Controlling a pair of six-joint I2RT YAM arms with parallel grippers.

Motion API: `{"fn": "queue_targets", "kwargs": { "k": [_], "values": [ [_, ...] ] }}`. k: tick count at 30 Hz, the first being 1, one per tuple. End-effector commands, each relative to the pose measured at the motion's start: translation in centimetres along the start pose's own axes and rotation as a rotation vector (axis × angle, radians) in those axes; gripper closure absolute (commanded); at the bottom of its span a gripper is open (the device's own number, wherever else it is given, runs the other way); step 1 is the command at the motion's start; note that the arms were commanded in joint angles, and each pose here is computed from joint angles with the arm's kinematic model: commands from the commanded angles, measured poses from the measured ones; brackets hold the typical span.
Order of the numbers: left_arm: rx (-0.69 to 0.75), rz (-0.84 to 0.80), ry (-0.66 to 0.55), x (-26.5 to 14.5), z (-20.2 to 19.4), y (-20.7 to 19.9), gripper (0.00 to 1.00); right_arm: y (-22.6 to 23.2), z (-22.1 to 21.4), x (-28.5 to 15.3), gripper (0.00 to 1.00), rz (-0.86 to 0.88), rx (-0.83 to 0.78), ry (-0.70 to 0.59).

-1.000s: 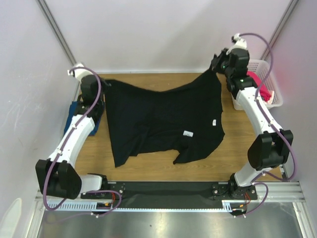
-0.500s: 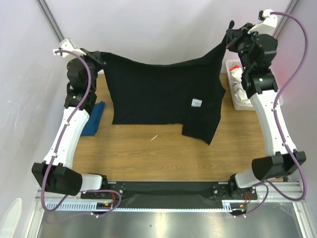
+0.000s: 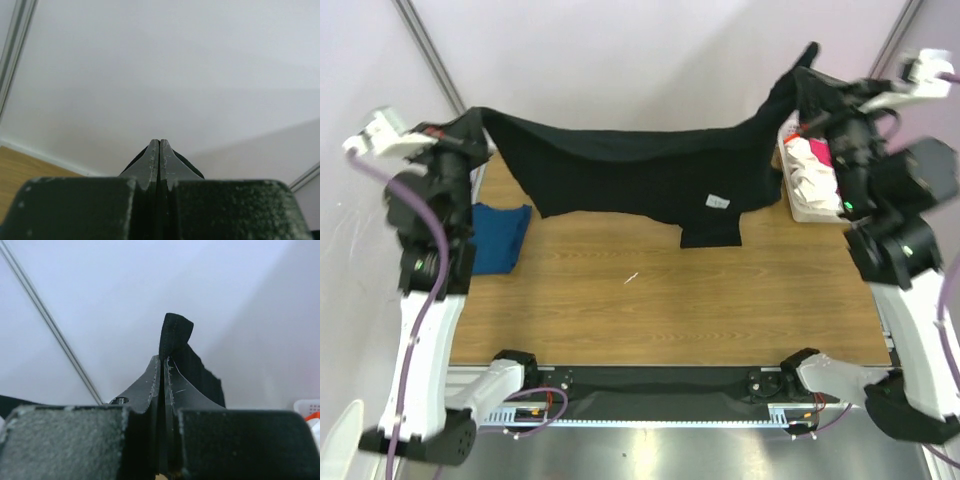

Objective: Fold and stack the t-shirts
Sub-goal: Flatten the tshirt out

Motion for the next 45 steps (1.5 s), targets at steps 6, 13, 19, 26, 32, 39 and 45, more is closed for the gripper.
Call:
{"fn": "queue_targets", "kwargs": {
  "k": [6,13,19,26,32,39,45],
  "values": [
    [-0.024,-0.059,-0.105,-8.8,7.1,-0.2,1.0,1.9,8.0,-7.8,1.0,0.054,0.047,-0.136],
    [-0.027,-0.019,-0.178,-15.0,11.5,1.3,1.0,1.5,12.1,-11.9,1.0,0.022,0.042,-0.164],
    [-0.008,0.042,-0.107,-11.8,9.5,1.6,1.0,-0.3,9.3,-9.3,1.0,-0.062,0.011,-0.11],
    [0.007,0.123,0.064,-5.5,-1.1,3.3,1.0,-5.6,0.0,-5.5,1.0,-0.202,-0.013,0.014],
    [-0.012,0.2,0.222,-2.5,-13.7,6.2,1.0,-13.0,-11.5,-2.7,1.0,-0.34,-0.047,0.158],
    [0.037,0.305,0.316,0.4,-22.9,9.2,1.0,-19.1,-20.8,1.5,1.0,-0.366,-0.017,0.289],
    [0.082,0.328,0.382,4.4,-28.2,10.2,1.0,-22.8,-27.4,4.6,1.0,-0.372,-0.026,0.38]
  ]
}}
Point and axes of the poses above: each gripper's point midway between its finger pads, its own x axis out along the fingers, its own y axis along the line the jaws close on, z = x × y, the point moved 2 cm from there along -x, back along the fingers, and after that the axes turned 13 degrees about x, right-handed, at the moved point
